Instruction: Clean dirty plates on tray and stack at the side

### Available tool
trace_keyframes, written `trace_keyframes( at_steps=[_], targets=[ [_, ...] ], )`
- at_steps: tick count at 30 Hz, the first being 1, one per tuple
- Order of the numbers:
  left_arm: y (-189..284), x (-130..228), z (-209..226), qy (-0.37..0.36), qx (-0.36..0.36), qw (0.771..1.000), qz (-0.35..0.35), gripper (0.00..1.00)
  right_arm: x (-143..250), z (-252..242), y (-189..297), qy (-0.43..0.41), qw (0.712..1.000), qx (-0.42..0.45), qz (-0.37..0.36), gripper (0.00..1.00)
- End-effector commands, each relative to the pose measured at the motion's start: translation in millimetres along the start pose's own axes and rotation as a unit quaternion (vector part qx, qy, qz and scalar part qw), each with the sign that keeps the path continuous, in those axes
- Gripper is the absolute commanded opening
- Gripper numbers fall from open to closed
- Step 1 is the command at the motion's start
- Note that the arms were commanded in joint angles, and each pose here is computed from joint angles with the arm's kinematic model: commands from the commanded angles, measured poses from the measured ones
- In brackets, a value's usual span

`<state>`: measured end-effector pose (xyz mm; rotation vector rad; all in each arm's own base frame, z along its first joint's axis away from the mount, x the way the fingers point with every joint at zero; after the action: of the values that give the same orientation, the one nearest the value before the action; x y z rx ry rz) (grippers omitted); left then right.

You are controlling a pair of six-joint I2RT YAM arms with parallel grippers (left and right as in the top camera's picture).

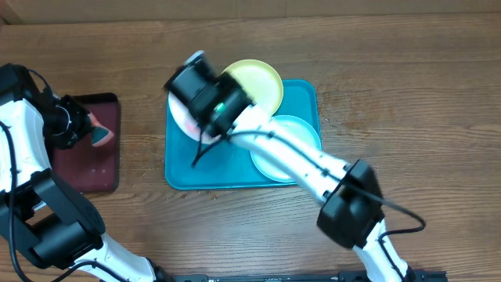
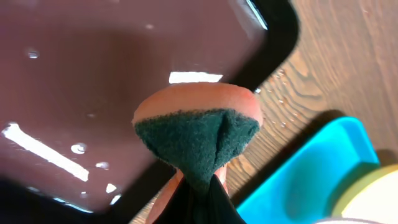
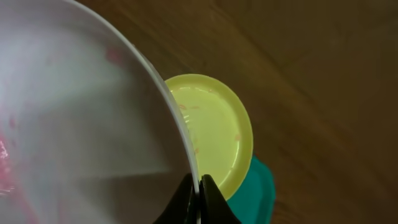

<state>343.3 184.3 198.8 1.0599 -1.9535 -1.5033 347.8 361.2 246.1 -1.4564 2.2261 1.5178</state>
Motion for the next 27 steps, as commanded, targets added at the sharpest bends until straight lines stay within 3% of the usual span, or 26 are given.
trace_keyframes(
  at_steps=[1, 12, 18, 20, 21, 23, 25, 27],
  targets=[
    [7.5, -4.2, 0.2, -0.012, -0.015, 1.0, -0.02, 0.04, -12.0, 2.1, 34.3, 0.113, 0.988, 0.096, -0.034, 0.04],
    [7.3, -3.2, -0.5, -0.013, -0.014, 1.0, -0.017, 0.04, -29.7, 9.1, 81.4, 0.18, 0.936, 0.297, -0.059, 0.04],
    [7.3, -3.2, -0.6, -0.013, -0.014, 1.0, -0.017, 0.04, -30.5, 14.9, 77.1, 0.151, 0.952, 0.252, -0.08, 0.04],
    [7.3, -3.1, -0.6, -0.013, -0.014, 1.0, -0.017, 0.04, -27.2, 23.7, 64.5, 0.123, 0.976, 0.154, -0.091, 0.04],
    [7.3, -3.0, -0.6, -0.013, -0.014, 1.0, -0.016, 0.04, -22.9, 32.4, 54.0, 0.135, 0.985, 0.066, -0.085, 0.04],
    [7.3, -2.7, -0.6, -0.012, -0.014, 1.0, -0.015, 0.04, -17.4, 37.4, 33.6, 0.162, 0.984, -0.034, -0.07, 0.04],
    [7.2, -2.0, -2.1, -0.012, -0.005, 1.0, -0.011, 0.05, -17.1, 16.8, 23.5, 0.14, 0.988, 0.027, -0.052, 0.04],
    [7.2, -1.4, -4.1, -0.013, 0.008, 1.0, -0.007, 0.04, -24.2, -15.6, 28.2, 0.043, 0.99, 0.123, -0.058, 0.04]
  ],
)
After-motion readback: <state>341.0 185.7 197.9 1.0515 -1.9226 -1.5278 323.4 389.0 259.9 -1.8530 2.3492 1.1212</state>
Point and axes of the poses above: each gripper's point midway between its finger pads, its own y axis back along the fingers, its own z axis along the line the jaws close on, x = y × z, the point moved 9 cm from there along y, back along the fingers
